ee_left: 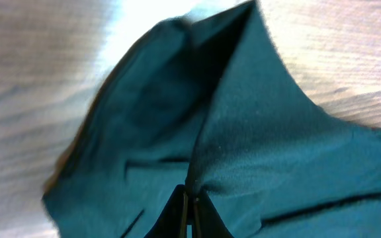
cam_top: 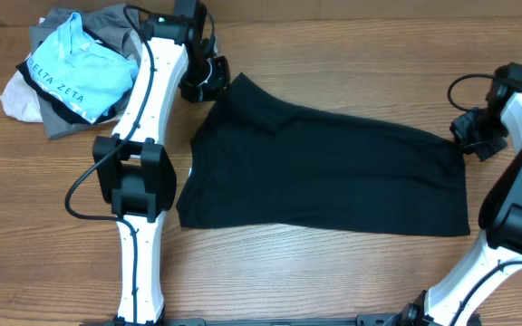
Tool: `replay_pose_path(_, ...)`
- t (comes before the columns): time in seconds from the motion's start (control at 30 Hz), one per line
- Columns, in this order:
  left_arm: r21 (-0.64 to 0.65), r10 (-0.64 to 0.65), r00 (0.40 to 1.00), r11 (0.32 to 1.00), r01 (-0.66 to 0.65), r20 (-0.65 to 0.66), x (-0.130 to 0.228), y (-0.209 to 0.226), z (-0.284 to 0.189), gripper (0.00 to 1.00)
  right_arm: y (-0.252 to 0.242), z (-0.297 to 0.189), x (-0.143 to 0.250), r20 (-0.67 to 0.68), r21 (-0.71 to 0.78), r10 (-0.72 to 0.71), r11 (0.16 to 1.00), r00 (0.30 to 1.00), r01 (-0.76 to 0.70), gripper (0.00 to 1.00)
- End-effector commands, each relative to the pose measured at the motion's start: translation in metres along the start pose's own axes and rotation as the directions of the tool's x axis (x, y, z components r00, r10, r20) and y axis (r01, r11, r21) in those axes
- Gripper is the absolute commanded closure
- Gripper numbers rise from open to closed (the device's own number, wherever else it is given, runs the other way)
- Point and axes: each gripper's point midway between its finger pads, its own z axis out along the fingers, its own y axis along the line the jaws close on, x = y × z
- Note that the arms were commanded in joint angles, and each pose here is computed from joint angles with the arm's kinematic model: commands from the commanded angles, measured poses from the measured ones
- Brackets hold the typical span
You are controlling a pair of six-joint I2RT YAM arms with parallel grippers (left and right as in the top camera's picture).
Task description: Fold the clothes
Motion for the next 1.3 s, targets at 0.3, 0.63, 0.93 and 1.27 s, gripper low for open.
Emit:
replay_pose_path(0.3, -0.077, -0.021, 0.997, 0.997, 0.016, -0.072, 0.033, 0.014, -0.038, 0.96, -0.021, -0.076, 0.010, 0.033, -0.011, 0.149, 0.989, 0.988, -0.148, 0.96)
replay_pose_path(0.63, -0.132, -0.019, 0.981, 0.991, -0.006, -0.193, 0.063, 0.024, -0.041, 0.96, -0.050, -0.080, 0.046, -0.085, 0.130, 0.201, 0.973, 0.976, -0.189, 0.96)
replay_pose_path(0.93, -0.198, -0.028, 0.985, 0.980, -0.006, -0.171, 0.078, 0.032, -0.062, 0.96, -0.076, -0.097, 0.055, -0.059, 0.236, 0.220, 0.951, 0.974, -0.201, 0.96)
replay_pose_path(1.27, -0.279, -0.099, 0.938, 0.960, 0.003, -0.331, 0.130, 0.059, -0.044, 0.96, -0.093, -0.088, 0.073, -0.077, 0.332, 0.247, 0.920, 0.966, -0.209, 0.96)
